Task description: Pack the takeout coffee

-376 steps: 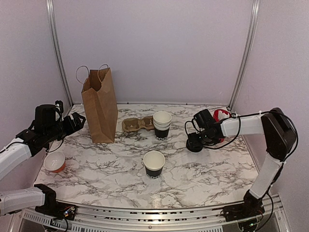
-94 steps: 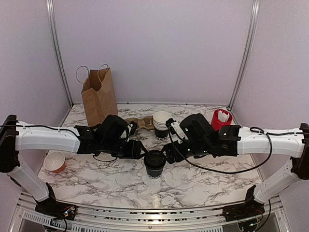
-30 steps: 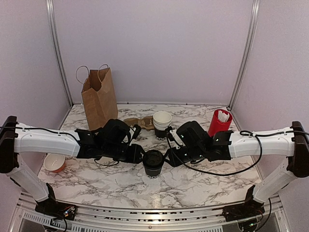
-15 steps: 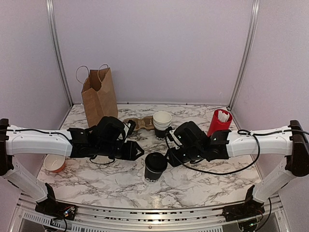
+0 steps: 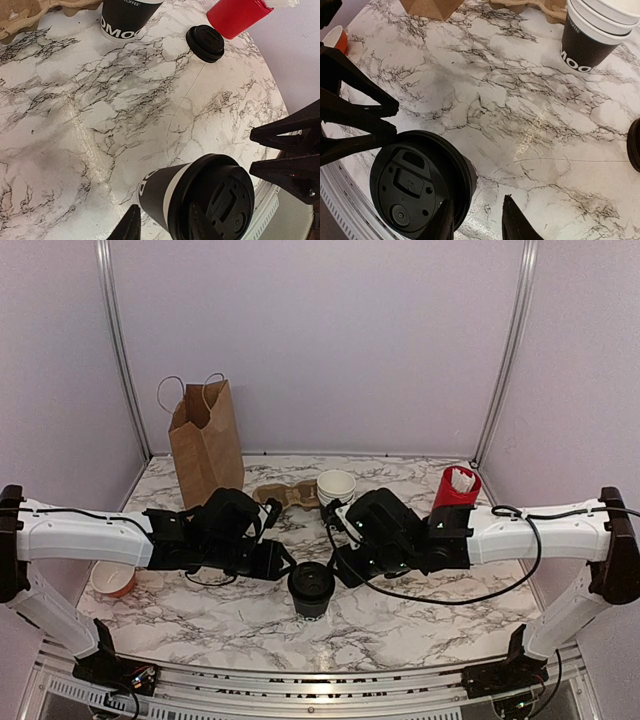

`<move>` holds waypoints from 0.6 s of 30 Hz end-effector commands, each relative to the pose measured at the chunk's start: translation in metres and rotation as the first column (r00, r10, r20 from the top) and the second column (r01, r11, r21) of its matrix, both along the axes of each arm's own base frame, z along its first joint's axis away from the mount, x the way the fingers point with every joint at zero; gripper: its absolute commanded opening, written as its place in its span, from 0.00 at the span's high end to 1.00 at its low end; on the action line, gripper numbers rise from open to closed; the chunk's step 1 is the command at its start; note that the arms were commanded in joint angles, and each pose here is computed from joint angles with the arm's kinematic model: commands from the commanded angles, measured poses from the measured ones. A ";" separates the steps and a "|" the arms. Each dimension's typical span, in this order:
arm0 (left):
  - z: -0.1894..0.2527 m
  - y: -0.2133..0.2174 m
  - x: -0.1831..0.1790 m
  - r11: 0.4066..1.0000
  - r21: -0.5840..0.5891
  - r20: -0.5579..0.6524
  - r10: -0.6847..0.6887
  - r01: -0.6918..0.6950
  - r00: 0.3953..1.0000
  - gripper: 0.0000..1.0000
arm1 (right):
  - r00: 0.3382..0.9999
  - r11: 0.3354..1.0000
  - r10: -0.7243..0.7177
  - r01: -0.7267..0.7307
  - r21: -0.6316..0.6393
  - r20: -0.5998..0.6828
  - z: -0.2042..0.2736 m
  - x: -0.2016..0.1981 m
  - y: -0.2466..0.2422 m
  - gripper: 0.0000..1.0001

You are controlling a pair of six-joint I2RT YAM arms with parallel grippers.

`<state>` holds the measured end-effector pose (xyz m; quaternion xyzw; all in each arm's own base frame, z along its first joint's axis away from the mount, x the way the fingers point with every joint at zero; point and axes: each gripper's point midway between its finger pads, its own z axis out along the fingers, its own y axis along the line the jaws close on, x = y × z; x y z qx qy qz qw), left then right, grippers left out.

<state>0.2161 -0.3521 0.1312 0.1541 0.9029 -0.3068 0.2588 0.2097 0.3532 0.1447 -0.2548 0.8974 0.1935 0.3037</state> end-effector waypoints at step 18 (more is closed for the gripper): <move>-0.004 0.003 0.003 0.999 0.039 0.008 0.011 -0.011 1.000 0.67 | 0.972 0.987 0.116 -0.089 -0.134 0.204 0.033 -0.022 0.034 0.34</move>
